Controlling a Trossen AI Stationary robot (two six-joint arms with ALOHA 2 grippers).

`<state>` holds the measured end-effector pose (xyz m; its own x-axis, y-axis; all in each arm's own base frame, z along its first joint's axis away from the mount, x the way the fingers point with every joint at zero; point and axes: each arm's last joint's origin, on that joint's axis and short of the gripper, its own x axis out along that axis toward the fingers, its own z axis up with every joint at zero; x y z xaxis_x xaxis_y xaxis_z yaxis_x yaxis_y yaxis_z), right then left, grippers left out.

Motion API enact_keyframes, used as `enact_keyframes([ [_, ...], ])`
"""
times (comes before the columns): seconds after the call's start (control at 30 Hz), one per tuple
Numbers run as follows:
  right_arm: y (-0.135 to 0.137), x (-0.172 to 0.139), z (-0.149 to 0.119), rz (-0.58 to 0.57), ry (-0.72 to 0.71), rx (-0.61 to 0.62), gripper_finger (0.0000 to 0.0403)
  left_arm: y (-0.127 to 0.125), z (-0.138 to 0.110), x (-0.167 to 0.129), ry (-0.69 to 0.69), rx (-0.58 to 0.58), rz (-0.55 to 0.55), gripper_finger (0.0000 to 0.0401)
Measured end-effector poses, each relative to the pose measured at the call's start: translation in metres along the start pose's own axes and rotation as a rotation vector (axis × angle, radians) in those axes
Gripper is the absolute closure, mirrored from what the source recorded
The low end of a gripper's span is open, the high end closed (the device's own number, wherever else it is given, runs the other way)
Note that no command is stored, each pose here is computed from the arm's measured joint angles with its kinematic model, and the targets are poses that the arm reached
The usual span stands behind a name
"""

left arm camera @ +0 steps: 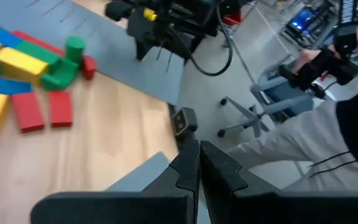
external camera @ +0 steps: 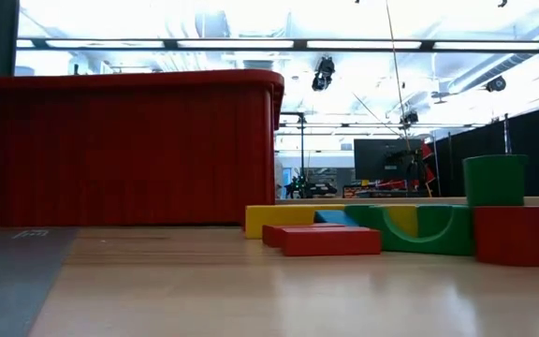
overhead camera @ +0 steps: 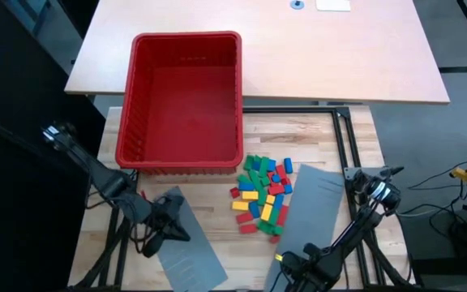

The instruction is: Sort blocks

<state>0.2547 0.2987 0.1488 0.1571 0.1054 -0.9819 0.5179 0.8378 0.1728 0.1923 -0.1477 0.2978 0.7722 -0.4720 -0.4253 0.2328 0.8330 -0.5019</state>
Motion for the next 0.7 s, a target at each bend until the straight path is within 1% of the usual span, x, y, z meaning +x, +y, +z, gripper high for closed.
enact_keyframes([
  [0.1, 0.004, 0.001, 0.008, 0.005, -0.014, -0.014, 0.0403, -0.002, -0.001, 0.010, 0.000, -0.002, -0.027, 0.0401],
  [0.43, 0.023, 0.006, 0.028, 0.027, -0.057, -0.065, 0.0403, -0.003, -0.005, 0.033, 0.009, -0.008, -0.052, 0.0401],
  [0.6, 0.025, 0.004, 0.028, 0.027, -0.078, -0.057, 0.0403, -0.002, -0.008, 0.042, 0.028, -0.023, -0.051, 0.0401],
  [0.7, 0.022, -0.005, 0.022, -0.028, -0.101, -0.046, 0.0403, -0.002, -0.011, 0.047, 0.046, -0.030, -0.056, 0.0401],
])
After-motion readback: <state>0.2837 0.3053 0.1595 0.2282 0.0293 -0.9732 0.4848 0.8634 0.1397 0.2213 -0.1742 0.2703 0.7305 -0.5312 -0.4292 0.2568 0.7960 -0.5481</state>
